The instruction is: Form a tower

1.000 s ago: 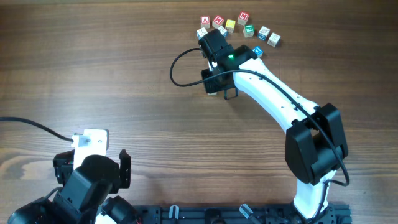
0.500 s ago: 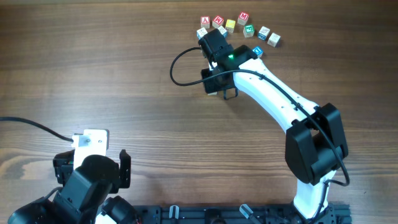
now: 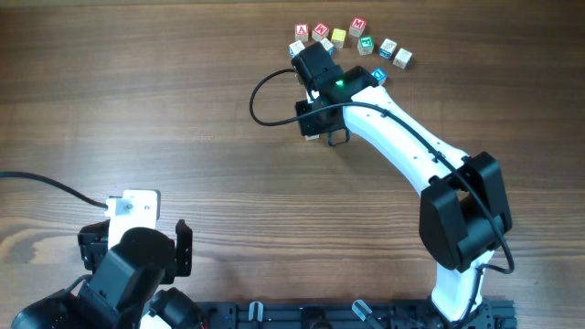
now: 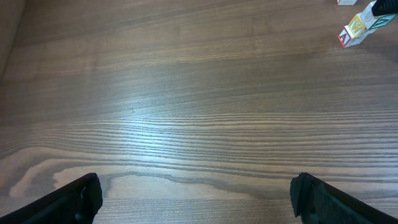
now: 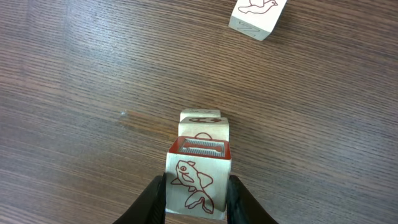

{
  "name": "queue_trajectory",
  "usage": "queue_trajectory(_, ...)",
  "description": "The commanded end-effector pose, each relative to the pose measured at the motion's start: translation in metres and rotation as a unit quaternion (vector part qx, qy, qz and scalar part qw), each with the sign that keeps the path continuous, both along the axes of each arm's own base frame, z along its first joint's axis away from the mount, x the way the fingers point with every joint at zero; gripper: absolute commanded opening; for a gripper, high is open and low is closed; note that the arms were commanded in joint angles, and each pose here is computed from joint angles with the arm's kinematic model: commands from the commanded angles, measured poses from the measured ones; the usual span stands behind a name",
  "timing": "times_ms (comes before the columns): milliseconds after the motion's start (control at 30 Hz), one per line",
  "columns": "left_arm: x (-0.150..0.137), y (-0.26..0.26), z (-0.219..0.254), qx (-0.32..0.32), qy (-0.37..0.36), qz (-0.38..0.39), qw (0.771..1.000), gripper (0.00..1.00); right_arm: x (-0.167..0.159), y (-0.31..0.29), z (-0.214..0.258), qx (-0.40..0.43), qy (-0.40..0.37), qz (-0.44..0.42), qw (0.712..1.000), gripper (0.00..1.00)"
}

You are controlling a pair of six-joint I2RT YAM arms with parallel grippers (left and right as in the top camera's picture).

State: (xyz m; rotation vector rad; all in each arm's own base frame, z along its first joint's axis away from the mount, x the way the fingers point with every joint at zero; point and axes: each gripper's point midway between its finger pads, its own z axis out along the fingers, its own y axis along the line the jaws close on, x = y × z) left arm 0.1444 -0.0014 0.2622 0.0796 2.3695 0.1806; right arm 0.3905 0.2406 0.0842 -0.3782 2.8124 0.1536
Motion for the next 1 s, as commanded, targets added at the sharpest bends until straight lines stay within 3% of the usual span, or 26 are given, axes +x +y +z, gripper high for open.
queue_trajectory(0, 0.000, 0.000, 0.000, -0.006, -0.002, 0.004, 1.000, 1.00, -0.002, 0.001, -0.008, -0.002, 0.010, 0.000, 1.000, 0.24)
queue_trajectory(667, 0.000, 0.000, 0.000, -0.006, -0.002, 0.004, 1.000, 1.00, 0.005, 0.006, 0.008, -0.004, -0.014, 0.040, 0.999, 0.21)
queue_trajectory(733, 0.000, 0.000, 0.000, -0.006, -0.002, 0.004, 1.000, 1.00, 0.006, 0.007, 0.008, -0.003, -0.015, 0.039, 0.999, 0.40)
queue_trajectory(767, 0.000, 0.000, 0.000, -0.006, -0.002, 0.004, 1.000, 1.00, 0.007, 0.007, 0.008, -0.002, -0.016, 0.039, 0.999, 0.55)
queue_trajectory(800, 0.000, 0.000, 0.000, -0.006, -0.002, 0.004, 1.000, 1.00, 0.007, 0.007, 0.009, -0.001, -0.017, 0.039, 0.999, 0.88)
queue_trajectory(833, 0.000, 0.000, 0.000, -0.006, -0.002, 0.004, 1.000, 1.00, 0.007, 0.007, 0.009, 0.000, -0.017, 0.036, 0.999, 0.99)
queue_trajectory(967, 0.000, 0.000, 0.000, -0.006, -0.002, 0.004, 1.000, 1.00, 0.006, 0.007, 0.007, 0.020, -0.002, -0.035, 0.999, 1.00)
